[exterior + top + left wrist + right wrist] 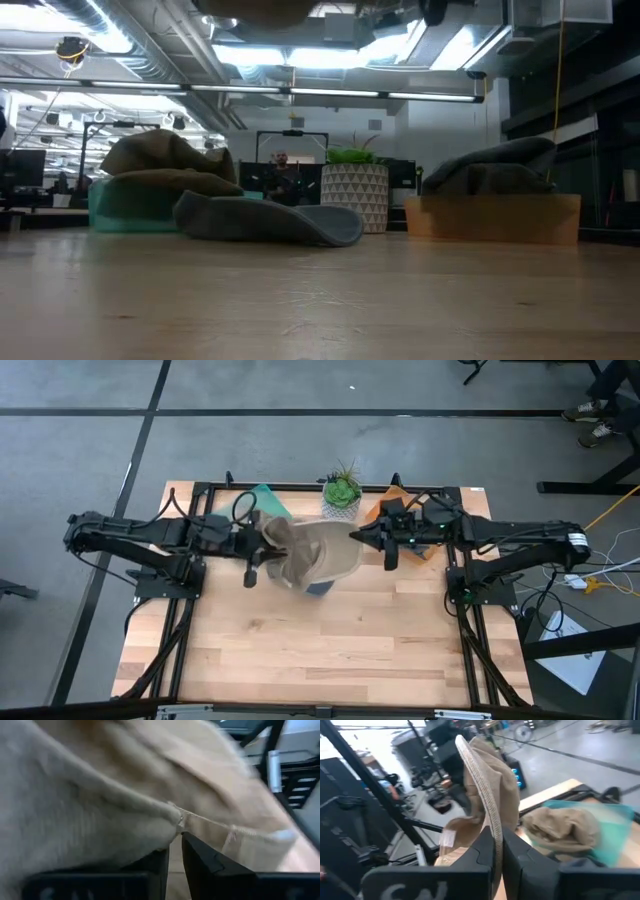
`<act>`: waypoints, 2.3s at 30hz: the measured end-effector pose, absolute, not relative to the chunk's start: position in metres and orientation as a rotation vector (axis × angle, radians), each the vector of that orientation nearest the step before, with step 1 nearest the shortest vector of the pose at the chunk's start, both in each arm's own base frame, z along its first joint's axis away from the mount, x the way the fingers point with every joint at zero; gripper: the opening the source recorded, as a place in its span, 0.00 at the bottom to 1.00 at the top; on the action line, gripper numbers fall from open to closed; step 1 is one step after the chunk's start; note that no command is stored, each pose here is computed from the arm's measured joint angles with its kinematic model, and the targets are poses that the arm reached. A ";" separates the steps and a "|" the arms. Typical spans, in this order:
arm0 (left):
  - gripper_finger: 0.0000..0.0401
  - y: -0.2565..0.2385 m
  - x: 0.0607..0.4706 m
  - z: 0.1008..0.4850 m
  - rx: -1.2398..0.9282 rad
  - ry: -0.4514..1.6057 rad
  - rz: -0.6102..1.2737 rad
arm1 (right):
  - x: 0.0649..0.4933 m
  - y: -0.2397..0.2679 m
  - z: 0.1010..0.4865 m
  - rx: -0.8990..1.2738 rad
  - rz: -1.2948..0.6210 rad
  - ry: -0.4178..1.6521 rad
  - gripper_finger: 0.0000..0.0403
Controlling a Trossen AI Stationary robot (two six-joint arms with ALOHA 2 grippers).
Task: Pick & Place hat
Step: Put the brown cap into the green bin
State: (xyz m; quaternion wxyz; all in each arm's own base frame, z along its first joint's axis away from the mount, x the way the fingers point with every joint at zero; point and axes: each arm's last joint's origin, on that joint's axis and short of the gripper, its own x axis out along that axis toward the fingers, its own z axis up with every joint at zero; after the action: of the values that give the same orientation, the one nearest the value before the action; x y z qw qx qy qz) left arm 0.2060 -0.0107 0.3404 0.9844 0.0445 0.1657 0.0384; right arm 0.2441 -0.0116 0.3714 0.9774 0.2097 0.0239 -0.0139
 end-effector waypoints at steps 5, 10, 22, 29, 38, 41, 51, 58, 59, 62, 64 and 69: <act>0.08 0.007 0.210 0.340 0.103 0.331 0.262 | 0.259 -0.010 0.365 0.460 0.038 0.047 0.03; 0.07 0.016 0.218 0.345 0.084 0.254 0.239 | 0.268 -0.011 0.358 0.470 -0.002 0.065 0.03; 0.07 0.011 0.223 0.341 0.058 0.261 0.205 | 0.268 -0.017 0.362 0.516 -0.187 -0.030 0.03; 0.05 0.017 0.241 0.340 0.058 0.193 0.276 | 0.277 -0.018 0.355 0.563 -0.194 -0.017 0.03; 0.05 0.020 0.258 0.326 0.036 0.240 0.291 | 0.286 -0.018 0.348 0.568 -0.196 -0.012 0.03; 0.05 0.019 0.256 0.328 0.023 0.230 0.292 | 0.286 -0.018 0.348 0.564 -0.194 -0.015 0.03; 0.16 0.019 0.236 0.341 -0.024 0.194 0.319 | 0.285 -0.018 0.350 0.542 -0.194 -0.018 0.03; 0.34 0.016 0.232 0.344 -0.134 0.181 0.241 | 0.285 -0.018 0.348 0.535 -0.198 -0.001 0.04; 0.36 0.016 0.231 0.346 -0.150 0.175 0.219 | 0.285 -0.018 0.348 0.531 -0.199 0.002 0.04; 0.39 0.015 0.228 0.352 -0.204 0.156 0.213 | 0.285 -0.018 0.348 0.516 -0.199 0.004 0.04; 0.40 0.016 0.227 0.356 -0.243 0.149 0.234 | 0.284 -0.019 0.348 0.515 -0.201 0.003 0.04; 0.38 0.029 0.229 0.360 -0.363 0.158 0.365 | 0.284 -0.023 0.351 0.542 -0.207 -0.038 0.04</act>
State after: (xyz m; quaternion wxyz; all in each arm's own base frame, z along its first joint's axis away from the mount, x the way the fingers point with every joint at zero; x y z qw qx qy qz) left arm 0.2288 0.0290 0.3601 0.9640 -0.1793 0.0779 0.1805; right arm 0.2843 -0.0231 0.3514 0.9581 0.2670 -0.0187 -0.1019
